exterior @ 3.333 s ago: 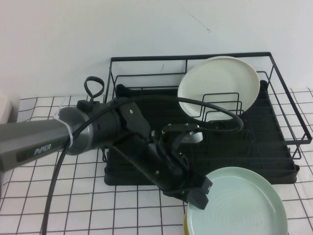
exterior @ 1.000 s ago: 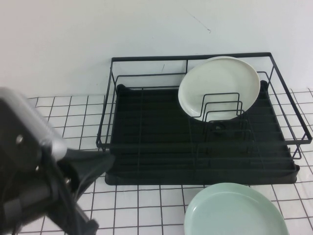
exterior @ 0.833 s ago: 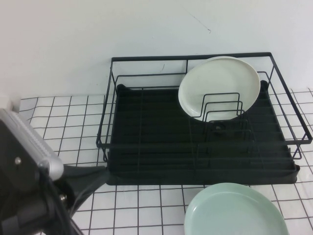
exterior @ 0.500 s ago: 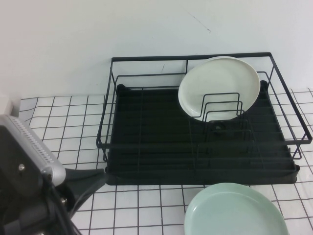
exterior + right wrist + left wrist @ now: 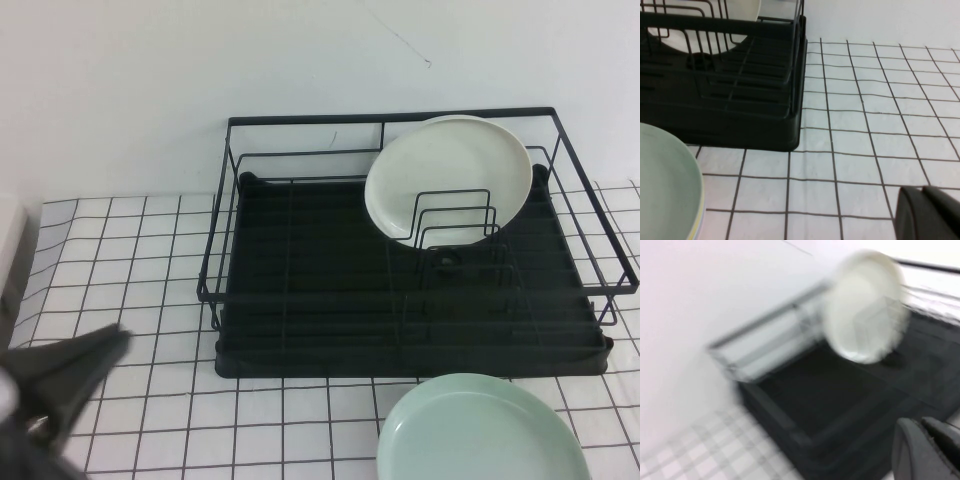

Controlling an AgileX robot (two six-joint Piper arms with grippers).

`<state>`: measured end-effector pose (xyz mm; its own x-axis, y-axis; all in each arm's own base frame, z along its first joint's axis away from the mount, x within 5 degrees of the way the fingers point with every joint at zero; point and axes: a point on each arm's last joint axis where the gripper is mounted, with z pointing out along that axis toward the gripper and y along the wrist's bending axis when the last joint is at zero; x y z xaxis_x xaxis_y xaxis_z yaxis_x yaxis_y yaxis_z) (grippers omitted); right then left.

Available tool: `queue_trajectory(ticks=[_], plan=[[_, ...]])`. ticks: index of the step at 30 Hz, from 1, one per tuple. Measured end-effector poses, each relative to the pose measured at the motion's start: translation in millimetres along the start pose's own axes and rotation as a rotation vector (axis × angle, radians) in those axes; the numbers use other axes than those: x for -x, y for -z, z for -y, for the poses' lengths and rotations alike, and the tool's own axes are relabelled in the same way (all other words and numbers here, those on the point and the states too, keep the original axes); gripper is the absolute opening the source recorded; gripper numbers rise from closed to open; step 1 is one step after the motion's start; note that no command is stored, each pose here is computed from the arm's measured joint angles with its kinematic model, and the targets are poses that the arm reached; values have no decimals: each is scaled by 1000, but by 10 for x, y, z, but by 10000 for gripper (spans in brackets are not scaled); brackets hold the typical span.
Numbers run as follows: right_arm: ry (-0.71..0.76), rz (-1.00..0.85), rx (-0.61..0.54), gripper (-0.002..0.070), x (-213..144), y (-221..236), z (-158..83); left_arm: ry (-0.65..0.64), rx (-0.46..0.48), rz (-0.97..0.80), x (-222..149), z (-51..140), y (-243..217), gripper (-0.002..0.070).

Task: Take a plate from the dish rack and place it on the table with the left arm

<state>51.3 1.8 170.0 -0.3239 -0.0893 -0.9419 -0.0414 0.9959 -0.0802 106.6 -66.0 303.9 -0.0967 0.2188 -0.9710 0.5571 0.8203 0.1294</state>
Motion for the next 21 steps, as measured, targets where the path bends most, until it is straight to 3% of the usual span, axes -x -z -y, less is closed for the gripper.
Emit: queue_trajectory(ticks=[6, 13, 17, 21], plan=[[0, 0, 0, -1, 0, 0, 0, 75, 256, 136, -522, -113, 343, -2], [0, 0, 0, -1, 0, 0, 0, 165, 530, 249, -848, -146, 608, -2], [0, 0, 0, -1, 0, 0, 0, 188, 609, 154, -1001, -144, 638, -2], [0, 0, 0, -1, 0, 0, 0, 222, 619, 3, -1139, -129, 631, -2]])
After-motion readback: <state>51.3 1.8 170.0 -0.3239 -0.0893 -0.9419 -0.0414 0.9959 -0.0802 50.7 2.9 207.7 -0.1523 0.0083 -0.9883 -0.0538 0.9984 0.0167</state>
